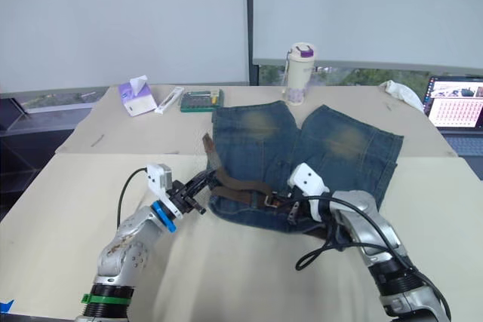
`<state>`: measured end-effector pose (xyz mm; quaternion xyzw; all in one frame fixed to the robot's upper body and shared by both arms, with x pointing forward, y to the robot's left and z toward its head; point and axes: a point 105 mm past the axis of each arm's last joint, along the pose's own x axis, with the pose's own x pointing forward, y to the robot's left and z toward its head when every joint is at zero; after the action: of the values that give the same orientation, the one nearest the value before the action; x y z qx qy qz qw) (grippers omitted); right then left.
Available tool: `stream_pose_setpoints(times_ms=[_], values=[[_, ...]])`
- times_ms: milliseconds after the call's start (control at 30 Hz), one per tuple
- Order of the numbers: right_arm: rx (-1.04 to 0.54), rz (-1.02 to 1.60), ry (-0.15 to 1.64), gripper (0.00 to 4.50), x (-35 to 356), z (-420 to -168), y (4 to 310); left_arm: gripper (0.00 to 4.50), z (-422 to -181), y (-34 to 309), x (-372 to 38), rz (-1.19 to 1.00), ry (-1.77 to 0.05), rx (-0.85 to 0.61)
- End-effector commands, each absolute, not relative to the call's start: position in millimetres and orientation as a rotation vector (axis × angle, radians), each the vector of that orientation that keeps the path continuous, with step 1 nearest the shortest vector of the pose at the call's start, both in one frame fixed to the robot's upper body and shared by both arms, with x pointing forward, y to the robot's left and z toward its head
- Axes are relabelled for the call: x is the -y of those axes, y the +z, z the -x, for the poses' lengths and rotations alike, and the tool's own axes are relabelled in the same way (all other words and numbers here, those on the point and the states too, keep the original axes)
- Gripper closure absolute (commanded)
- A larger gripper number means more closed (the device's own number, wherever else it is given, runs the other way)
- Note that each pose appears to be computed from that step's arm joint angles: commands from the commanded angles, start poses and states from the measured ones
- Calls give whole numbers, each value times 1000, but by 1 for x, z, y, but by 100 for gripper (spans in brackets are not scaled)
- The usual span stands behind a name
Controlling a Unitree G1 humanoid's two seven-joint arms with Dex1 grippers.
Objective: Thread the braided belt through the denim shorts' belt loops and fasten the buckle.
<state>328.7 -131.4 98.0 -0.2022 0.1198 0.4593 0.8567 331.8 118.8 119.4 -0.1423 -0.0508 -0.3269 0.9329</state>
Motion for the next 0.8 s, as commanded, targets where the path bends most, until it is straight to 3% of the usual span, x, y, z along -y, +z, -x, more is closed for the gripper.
stream_pose_setpoints(times_ms=[33, 800], values=[[-220, 454, 987, 447, 127, -330, 103, 450, -335, 131, -129, 247, -632, 154], [-199, 376, 977, 447, 133, -325, 96, 450, -344, 105, -148, 167, -496, 69]])
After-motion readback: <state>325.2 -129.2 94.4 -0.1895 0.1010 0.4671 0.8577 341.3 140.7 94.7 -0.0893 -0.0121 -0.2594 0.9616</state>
